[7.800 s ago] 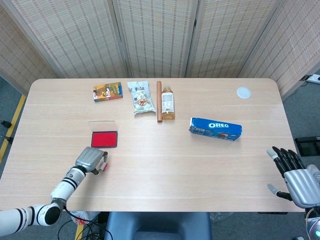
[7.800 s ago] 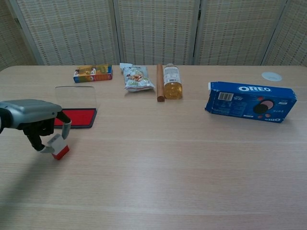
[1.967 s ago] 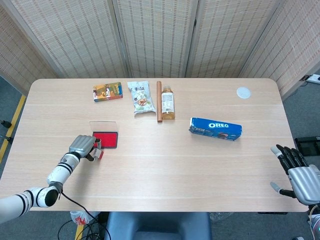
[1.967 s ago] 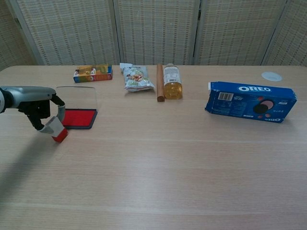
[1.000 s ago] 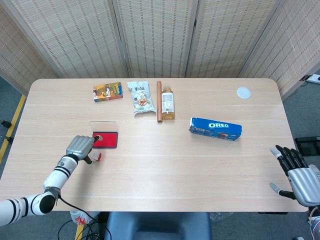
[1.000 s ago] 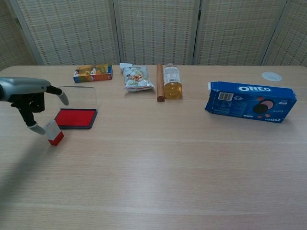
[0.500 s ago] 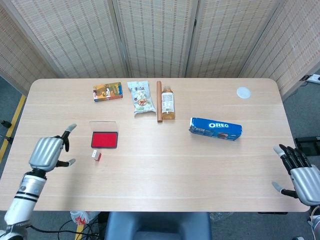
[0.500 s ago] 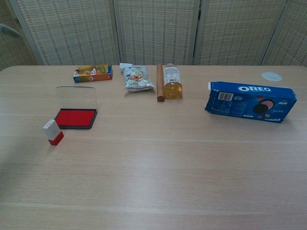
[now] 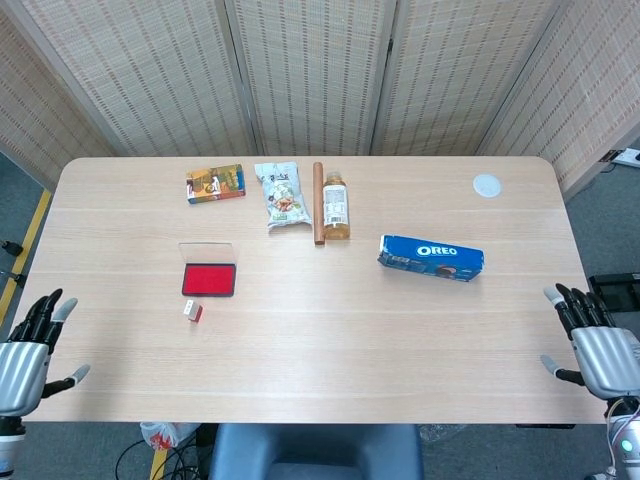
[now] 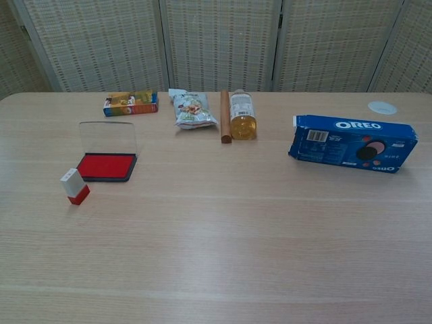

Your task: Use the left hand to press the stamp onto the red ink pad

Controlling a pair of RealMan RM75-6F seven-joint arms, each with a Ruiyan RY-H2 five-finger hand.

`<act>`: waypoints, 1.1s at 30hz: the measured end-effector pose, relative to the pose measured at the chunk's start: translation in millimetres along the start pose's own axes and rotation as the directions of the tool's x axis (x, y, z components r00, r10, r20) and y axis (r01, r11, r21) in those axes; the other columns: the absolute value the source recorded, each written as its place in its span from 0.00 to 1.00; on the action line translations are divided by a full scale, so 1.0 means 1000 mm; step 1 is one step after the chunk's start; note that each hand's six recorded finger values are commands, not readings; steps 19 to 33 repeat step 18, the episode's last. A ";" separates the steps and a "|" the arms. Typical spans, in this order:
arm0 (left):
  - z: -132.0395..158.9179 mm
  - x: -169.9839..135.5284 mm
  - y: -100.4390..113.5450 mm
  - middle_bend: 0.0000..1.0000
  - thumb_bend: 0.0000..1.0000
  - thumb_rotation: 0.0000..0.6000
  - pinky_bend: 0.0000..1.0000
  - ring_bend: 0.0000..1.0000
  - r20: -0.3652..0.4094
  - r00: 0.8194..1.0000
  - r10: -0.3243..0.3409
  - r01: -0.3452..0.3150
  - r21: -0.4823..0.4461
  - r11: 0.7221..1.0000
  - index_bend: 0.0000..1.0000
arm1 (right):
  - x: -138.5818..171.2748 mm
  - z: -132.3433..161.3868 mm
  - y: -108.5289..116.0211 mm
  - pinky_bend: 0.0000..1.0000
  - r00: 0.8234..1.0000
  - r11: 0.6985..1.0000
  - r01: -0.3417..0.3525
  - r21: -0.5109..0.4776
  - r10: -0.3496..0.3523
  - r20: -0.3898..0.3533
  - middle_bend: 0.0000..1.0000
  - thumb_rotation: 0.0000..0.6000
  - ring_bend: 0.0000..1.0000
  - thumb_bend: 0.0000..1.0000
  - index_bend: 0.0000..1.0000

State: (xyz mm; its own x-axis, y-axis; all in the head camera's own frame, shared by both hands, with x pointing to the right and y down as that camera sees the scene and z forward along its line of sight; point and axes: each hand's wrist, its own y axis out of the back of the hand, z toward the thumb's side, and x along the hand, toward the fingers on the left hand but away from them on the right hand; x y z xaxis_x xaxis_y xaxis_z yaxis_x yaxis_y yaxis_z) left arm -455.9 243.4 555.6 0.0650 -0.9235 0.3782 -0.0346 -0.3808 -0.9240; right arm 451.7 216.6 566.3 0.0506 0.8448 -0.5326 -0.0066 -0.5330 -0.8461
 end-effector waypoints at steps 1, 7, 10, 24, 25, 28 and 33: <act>-0.001 0.000 -0.002 0.00 0.11 1.00 0.24 0.00 -0.006 1.000 0.002 -0.002 0.015 1.000 0.00 | -0.001 0.000 -0.001 0.00 1.000 1.000 -0.003 0.002 0.003 0.002 0.00 1.00 0.00 0.21 0.00; 0.000 0.003 -0.014 0.00 0.11 1.00 0.20 0.00 0.004 1.000 0.000 0.000 0.057 0.998 0.00 | -0.003 0.002 -0.002 0.00 1.000 1.000 -0.010 -0.006 0.010 -0.008 0.00 1.00 0.00 0.21 0.00; 0.003 0.002 -0.018 0.00 0.11 1.00 0.18 0.00 0.036 0.999 -0.017 0.016 0.044 0.999 0.00 | -0.004 0.004 0.001 0.00 1.000 1.000 0.006 -0.005 -0.006 -0.015 0.00 1.00 0.00 0.21 0.00; 0.000 0.003 -0.023 0.00 0.11 1.00 0.16 0.00 0.046 0.997 -0.062 0.063 -0.001 0.998 0.00 | -0.008 0.002 -0.002 0.00 1.000 1.000 0.005 0.000 -0.005 0.001 0.00 1.00 0.00 0.21 0.00; 0.000 0.003 -0.023 0.00 0.11 1.00 0.16 0.00 0.046 0.997 -0.062 0.063 -0.001 0.998 0.00 | -0.008 0.002 -0.002 0.00 1.000 1.000 0.005 0.000 -0.005 0.001 0.00 1.00 0.00 0.21 0.00; 0.000 0.003 -0.023 0.00 0.11 1.00 0.16 0.00 0.046 0.997 -0.062 0.063 -0.001 0.998 0.00 | -0.008 0.002 -0.002 0.00 1.000 1.000 0.005 0.000 -0.005 0.001 0.00 1.00 0.00 0.21 0.00; 0.000 0.003 -0.023 0.00 0.11 1.00 0.16 0.00 0.046 0.997 -0.062 0.063 -0.001 0.998 0.00 | -0.008 0.002 -0.002 0.00 1.000 1.000 0.005 0.000 -0.005 0.001 0.00 1.00 0.00 0.21 0.00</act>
